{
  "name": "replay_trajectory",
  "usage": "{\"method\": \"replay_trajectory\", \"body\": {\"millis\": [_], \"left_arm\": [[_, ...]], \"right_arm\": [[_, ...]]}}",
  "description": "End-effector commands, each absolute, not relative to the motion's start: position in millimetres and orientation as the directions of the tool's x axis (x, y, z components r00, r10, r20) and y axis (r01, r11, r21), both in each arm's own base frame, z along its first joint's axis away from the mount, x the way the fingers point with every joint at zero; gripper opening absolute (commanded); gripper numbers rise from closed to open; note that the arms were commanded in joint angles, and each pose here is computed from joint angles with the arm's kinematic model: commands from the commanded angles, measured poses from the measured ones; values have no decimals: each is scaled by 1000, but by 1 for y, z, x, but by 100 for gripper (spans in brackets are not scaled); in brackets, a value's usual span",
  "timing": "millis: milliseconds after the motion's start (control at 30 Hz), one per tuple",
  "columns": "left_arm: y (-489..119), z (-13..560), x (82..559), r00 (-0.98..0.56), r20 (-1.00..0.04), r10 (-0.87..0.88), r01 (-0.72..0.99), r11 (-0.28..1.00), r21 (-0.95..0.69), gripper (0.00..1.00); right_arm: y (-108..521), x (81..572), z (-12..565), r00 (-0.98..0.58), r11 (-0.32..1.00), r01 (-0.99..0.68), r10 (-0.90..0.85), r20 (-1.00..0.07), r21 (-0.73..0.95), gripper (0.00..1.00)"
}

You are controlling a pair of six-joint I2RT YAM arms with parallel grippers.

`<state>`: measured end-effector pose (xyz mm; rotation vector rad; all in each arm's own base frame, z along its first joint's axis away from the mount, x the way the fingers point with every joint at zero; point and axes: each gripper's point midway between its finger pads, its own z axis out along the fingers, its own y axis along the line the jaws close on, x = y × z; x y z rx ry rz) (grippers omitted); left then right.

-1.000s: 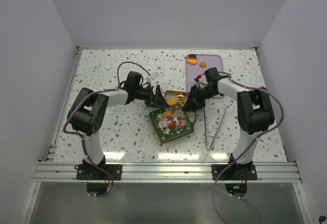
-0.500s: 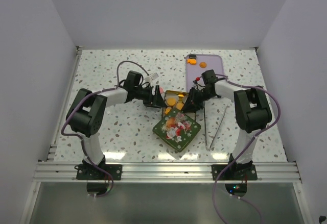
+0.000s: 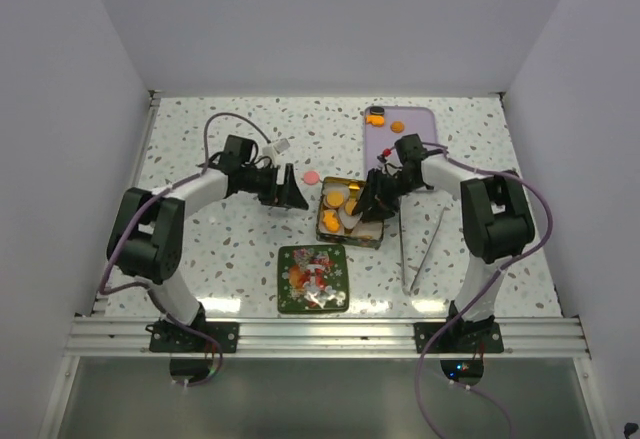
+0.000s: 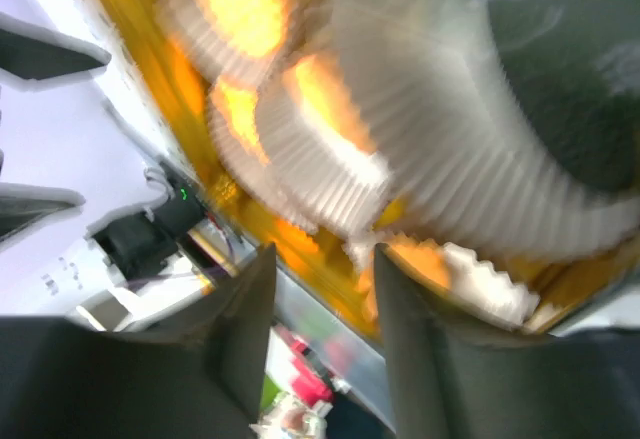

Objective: Pack the cookies

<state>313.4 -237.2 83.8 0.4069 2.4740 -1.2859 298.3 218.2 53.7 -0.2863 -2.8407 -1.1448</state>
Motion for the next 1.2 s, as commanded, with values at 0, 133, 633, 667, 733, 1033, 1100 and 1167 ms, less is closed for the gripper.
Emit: {"method": "replay_trajectory", "body": {"millis": [0, 133, 633, 667, 733, 1033, 1100, 1167], "left_arm": [[-223, 81, 275, -898, -409, 161, 426, 549, -719, 85], [-203, 58, 248, -922, -359, 147, 365, 641, -675, 86], [-174, 44, 209, -971, -238, -14, 130, 805, -579, 85], [-173, 41, 206, -974, -226, -17, 116, 819, -562, 85], [-169, 39, 208, -973, -213, -86, 44, 840, -541, 85], [-182, 1, 185, -953, -180, -244, -78, 771, -632, 82], [-194, -2, 179, -955, -159, -250, -81, 736, -672, 81], [-204, -8, 165, -964, -148, -220, -57, 718, -693, 80]], "right_arm": [[205, 288, 96, -991, 751, 121, 128, 36, 649, 52], [197, 252, 128, -994, 762, 83, 109, -1, 642, 70], [210, 154, 62, -998, 862, 1, -31, 56, 507, 73], [212, 155, 57, -998, 864, -11, -38, 43, 504, 73], [216, 162, 51, -999, 863, -18, -30, 16, 505, 72], [220, 156, -8, -991, 848, 121, 128, 22, 516, 71], [223, 152, -20, -985, 840, 168, 164, 52, 516, 70], [234, 147, -30, -984, 823, 174, 160, 73, 540, 70]]}}
